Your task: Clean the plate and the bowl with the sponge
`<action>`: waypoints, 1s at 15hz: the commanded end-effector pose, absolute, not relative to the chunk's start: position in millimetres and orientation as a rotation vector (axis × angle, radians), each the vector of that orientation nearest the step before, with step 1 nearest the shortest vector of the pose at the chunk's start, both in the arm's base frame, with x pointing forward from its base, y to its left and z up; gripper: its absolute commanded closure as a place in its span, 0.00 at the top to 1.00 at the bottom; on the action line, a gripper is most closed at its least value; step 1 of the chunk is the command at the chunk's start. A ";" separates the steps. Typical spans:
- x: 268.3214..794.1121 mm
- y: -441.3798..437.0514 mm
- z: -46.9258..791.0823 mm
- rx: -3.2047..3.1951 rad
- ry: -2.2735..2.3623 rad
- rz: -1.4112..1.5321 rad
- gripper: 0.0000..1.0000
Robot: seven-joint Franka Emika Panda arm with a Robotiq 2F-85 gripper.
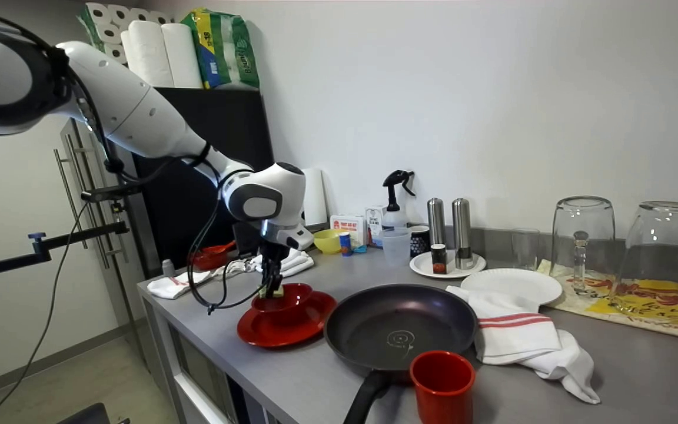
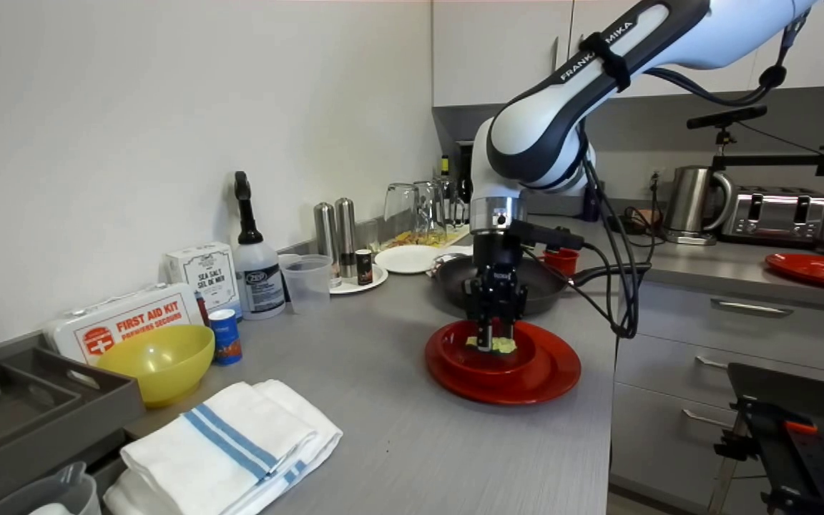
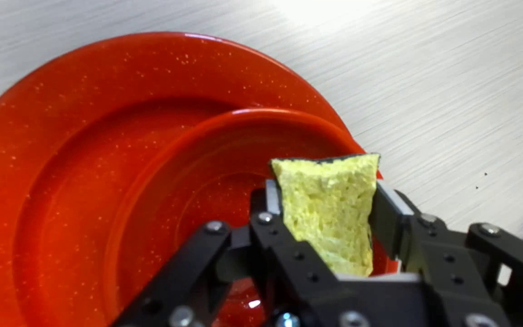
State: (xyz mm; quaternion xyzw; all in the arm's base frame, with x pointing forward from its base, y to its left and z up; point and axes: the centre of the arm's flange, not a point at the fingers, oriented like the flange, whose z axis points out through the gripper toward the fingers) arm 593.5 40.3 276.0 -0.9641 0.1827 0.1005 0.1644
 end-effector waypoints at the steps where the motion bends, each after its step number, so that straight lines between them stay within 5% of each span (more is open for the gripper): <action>1: 587.6 34.8 270.5 -2.698 0.538 0.366 0.25; 15: 577.3 27.0 230.1 -2.718 0.583 0.473 0.25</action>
